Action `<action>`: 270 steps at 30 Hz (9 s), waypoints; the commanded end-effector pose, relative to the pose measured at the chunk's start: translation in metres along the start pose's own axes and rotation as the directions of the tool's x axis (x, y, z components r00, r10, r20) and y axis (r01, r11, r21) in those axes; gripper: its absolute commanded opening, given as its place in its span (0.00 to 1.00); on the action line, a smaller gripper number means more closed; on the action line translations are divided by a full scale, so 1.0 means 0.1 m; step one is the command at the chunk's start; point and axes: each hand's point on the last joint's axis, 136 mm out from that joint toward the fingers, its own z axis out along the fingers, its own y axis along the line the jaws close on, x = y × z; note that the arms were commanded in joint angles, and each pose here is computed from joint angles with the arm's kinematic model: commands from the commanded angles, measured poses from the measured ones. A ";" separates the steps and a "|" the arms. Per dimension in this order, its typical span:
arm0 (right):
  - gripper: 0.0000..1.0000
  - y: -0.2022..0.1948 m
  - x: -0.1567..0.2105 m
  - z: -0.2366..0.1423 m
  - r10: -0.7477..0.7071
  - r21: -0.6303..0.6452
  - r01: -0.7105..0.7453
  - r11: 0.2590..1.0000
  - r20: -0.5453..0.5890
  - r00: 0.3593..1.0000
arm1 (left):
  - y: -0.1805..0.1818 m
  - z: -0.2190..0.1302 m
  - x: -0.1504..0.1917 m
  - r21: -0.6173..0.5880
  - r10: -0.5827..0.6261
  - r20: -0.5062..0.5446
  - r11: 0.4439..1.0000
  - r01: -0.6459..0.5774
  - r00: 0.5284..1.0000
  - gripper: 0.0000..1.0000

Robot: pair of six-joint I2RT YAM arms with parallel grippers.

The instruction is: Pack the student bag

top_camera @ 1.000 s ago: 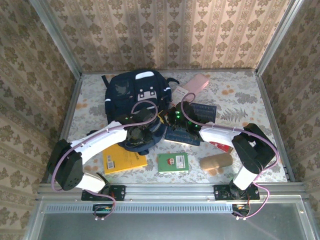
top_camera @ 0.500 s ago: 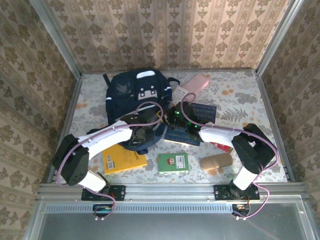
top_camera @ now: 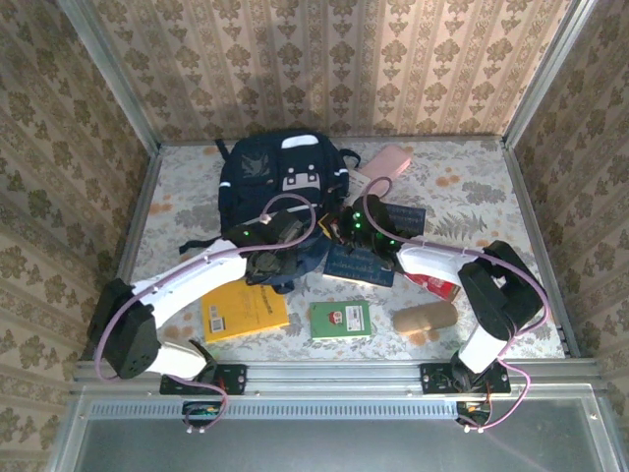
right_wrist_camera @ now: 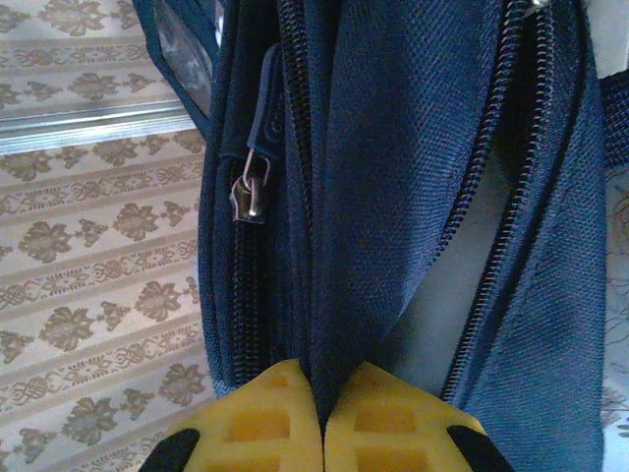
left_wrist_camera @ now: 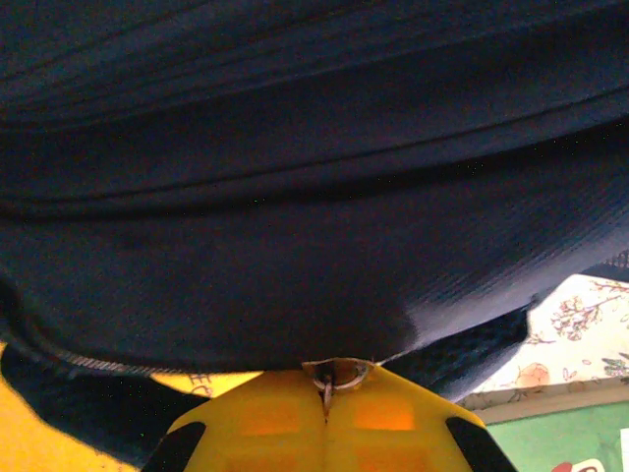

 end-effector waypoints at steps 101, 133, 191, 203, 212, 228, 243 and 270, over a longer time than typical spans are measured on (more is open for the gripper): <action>0.48 -0.32 0.36 -0.31 0.014 0.378 0.028 0.925 -0.110 0.994 | -0.23 0.11 -0.07 0.213 0.103 -0.010 0.972 -0.098 0.995 0.00; 0.25 -0.12 0.56 0.23 0.103 0.294 -0.068 0.954 -0.107 0.989 | -0.59 -0.16 -0.11 0.328 0.172 0.102 0.924 -0.197 0.980 0.00; 0.00 0.02 0.14 -0.04 -0.638 0.360 0.716 0.598 -0.326 0.698 | -0.31 -0.31 -0.17 0.465 -0.014 -0.245 0.876 0.130 0.969 0.00; 0.00 0.05 -0.07 -0.15 -0.607 0.353 0.673 0.650 -0.292 0.739 | -0.05 -0.26 -0.04 0.387 0.002 -0.243 0.917 0.095 0.970 0.00; 0.00 0.21 -0.11 -0.18 -0.586 0.286 0.644 0.709 -0.268 0.765 | 0.13 -0.17 -0.05 0.317 -0.007 -0.228 0.945 0.081 0.974 0.00; 0.00 0.36 -0.05 -0.26 -0.583 0.183 0.641 0.745 -0.290 0.759 | 0.52 0.11 -0.33 0.217 -0.139 -0.155 0.961 0.171 0.978 0.00; 0.53 0.05 -0.51 -0.89 -0.433 0.509 0.410 0.757 -0.080 0.898 | -0.23 -0.16 -0.40 0.393 -0.006 -0.059 0.919 0.029 0.998 0.00; 0.52 -0.06 0.25 -0.21 0.063 0.342 -0.019 0.939 -0.119 0.991 | -0.72 -0.20 -0.32 0.421 0.097 -0.023 0.904 -0.078 0.995 0.00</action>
